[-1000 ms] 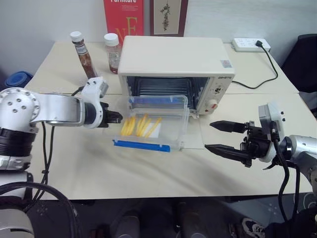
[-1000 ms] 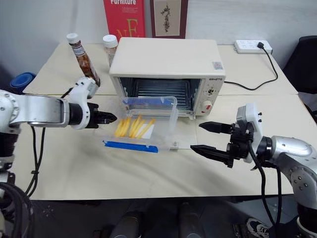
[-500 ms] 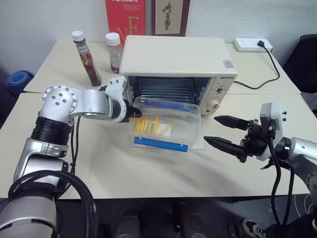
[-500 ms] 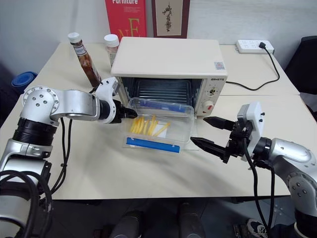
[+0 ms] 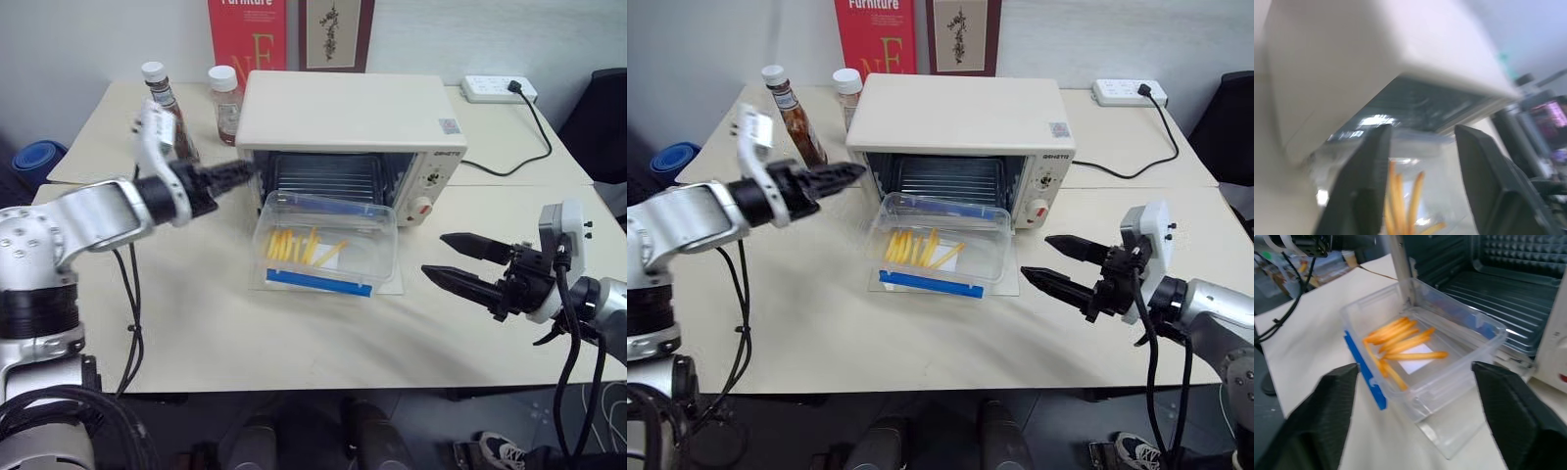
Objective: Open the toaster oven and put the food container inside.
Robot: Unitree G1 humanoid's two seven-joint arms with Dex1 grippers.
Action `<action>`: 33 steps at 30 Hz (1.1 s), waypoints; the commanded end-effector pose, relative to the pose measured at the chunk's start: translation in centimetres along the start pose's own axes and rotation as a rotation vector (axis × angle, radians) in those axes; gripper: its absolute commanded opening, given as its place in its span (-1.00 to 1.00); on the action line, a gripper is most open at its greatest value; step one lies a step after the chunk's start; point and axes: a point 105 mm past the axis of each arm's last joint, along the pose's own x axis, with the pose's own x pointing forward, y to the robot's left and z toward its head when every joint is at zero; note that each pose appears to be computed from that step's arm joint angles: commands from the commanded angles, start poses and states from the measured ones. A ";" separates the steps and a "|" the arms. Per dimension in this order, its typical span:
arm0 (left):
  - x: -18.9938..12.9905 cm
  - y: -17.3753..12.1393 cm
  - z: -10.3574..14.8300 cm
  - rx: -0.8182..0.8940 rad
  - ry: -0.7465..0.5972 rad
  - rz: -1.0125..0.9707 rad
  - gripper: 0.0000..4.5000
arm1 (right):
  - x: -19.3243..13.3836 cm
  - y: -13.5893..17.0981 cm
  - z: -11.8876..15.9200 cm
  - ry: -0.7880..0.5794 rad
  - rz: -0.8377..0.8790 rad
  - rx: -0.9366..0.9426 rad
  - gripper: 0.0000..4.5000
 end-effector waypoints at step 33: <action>8.7 4.5 -8.7 0.547 0.199 0.130 -1.00 | 9.7 -7.3 -2.6 -0.069 -0.337 -0.106 -0.99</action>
